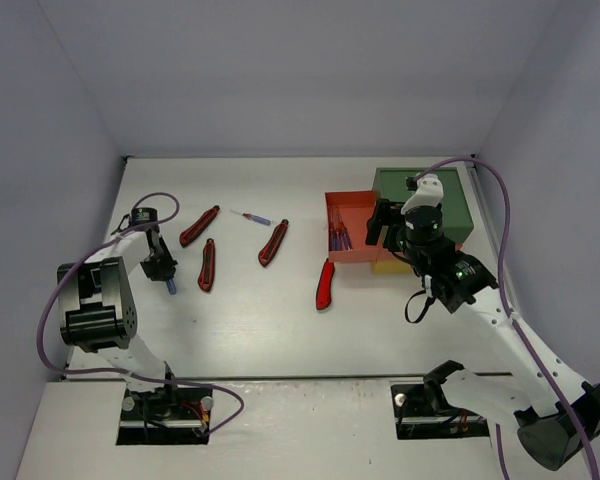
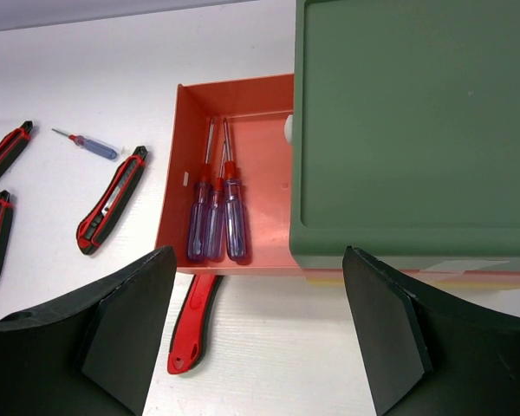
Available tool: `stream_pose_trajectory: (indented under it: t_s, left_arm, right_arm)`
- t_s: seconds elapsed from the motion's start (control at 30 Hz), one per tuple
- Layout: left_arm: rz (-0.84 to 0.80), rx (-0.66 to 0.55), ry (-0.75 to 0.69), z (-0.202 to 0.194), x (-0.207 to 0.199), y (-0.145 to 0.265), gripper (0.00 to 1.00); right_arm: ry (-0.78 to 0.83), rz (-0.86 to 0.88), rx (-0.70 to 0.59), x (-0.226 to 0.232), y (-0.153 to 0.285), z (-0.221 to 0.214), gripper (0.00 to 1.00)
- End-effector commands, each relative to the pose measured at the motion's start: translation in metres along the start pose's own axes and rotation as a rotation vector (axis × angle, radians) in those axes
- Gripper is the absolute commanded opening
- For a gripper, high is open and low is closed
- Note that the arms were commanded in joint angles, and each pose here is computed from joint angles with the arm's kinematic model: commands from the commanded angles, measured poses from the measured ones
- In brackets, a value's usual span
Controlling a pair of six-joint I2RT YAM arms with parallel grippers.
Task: Sort the tools into containers
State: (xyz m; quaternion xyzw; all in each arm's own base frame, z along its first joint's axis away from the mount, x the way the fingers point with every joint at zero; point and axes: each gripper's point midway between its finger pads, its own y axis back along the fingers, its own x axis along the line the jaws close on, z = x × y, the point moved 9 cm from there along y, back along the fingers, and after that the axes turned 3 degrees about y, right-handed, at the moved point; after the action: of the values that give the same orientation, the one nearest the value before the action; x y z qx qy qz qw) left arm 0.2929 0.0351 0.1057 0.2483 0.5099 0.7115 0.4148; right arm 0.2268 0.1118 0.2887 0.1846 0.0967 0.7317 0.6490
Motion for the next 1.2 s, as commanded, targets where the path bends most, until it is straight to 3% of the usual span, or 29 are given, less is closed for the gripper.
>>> stream_pose_trajectory:
  t_s: [0.0, 0.23, 0.43, 0.6, 0.77, 1.0, 1.17]
  left_arm:
    - [-0.09, -0.079, 0.029, 0.011, -0.012, 0.027, 0.03]
    - [-0.282, -0.249, 0.06, 0.01, -0.048, 0.099, 0.0]
    - [-0.654, -0.344, -0.021, -0.004, -0.16, 0.188, 0.0]
    - [-0.904, -0.302, -0.058, -0.028, -0.242, 0.235, 0.0]
    - [-1.004, -0.266, -0.076, -0.054, -0.312, 0.242, 0.01]
    - [-1.073, -0.175, -0.074, -0.087, -0.367, 0.239, 0.17]
    - [-1.057, -0.206, -0.128, -0.092, -0.37, 0.244, 0.43]
  right_arm:
    - [-0.002, -0.034, -0.057, -0.002, -0.004, 0.012, 0.75]
    - [-0.008, -0.052, -0.066, -0.003, -0.004, 0.014, 0.75]
    - [0.002, -0.063, -0.075, -0.002, -0.007, 0.022, 0.75]
    - [0.002, -0.063, -0.082, -0.001, -0.006, 0.024, 0.75]
    - [-0.01, -0.063, -0.09, -0.002, -0.003, 0.024, 0.75]
    - [-0.023, -0.066, -0.101, -0.006, 0.003, 0.022, 0.75]
    - [-0.029, -0.076, -0.105, -0.008, 0.006, 0.019, 0.76]
